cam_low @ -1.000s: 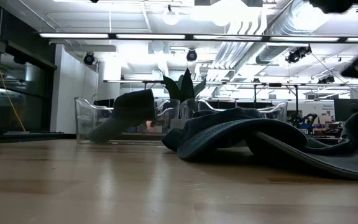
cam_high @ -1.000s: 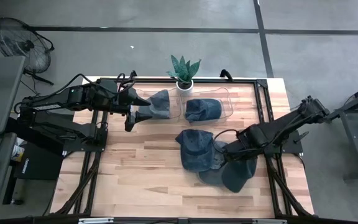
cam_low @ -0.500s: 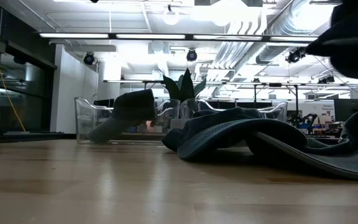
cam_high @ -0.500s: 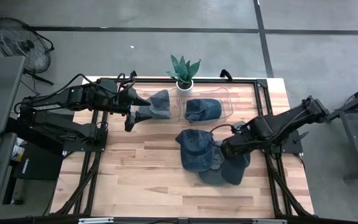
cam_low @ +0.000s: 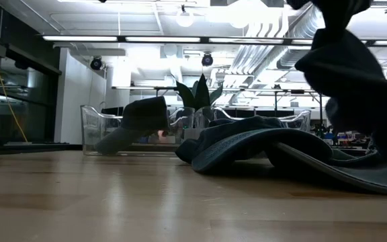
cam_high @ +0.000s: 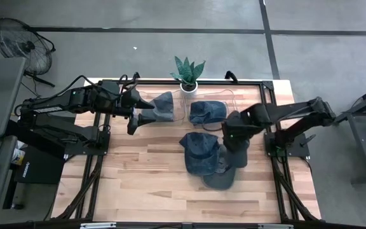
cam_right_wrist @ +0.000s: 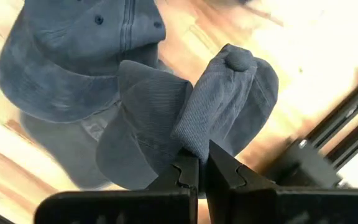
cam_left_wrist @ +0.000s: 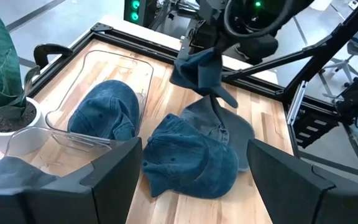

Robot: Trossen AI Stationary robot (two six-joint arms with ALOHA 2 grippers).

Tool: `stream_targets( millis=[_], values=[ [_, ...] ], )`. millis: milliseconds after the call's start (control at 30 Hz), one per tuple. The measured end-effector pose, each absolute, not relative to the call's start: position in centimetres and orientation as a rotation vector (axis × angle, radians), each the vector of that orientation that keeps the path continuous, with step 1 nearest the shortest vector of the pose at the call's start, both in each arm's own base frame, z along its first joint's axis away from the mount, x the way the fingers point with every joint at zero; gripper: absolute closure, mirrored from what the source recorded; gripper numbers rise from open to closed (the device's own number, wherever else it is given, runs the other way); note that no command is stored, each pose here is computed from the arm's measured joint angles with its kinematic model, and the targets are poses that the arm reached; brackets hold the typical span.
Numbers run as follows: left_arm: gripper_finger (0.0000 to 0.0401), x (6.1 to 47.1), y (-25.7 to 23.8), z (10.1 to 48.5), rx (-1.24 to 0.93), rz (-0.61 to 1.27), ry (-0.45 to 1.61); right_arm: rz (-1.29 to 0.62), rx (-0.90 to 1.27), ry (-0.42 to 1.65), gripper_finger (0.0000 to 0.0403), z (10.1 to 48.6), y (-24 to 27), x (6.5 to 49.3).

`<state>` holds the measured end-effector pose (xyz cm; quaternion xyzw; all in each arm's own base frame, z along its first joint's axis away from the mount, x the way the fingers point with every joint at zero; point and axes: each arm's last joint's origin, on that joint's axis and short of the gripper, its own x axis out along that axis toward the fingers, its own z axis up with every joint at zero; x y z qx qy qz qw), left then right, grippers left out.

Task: Pick & Place hat
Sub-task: Put the right dark blue cap into the right transparent bin

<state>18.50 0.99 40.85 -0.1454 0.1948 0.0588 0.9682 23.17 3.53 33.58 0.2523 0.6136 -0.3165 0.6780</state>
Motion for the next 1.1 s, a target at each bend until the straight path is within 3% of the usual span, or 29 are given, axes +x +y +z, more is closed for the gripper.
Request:
stream_targets(
  millis=[400,833,1100],
  values=[
    [0.0113,18.6,1.0,41.2,-0.375,0.129,0.352,-0.528,0.334,1.256,0.0402,38.1,0.7,23.6],
    [0.0113,18.6,1.1,41.3,-0.393,0.181,0.334,-0.523,-0.251,1.204,0.0402,40.4,-2.8,23.7],
    [0.0113,18.6,1.3,41.3,-0.412,0.222,0.324,-0.344,-0.556,1.165,0.0402,40.7,-4.5,25.5]
  ],
)
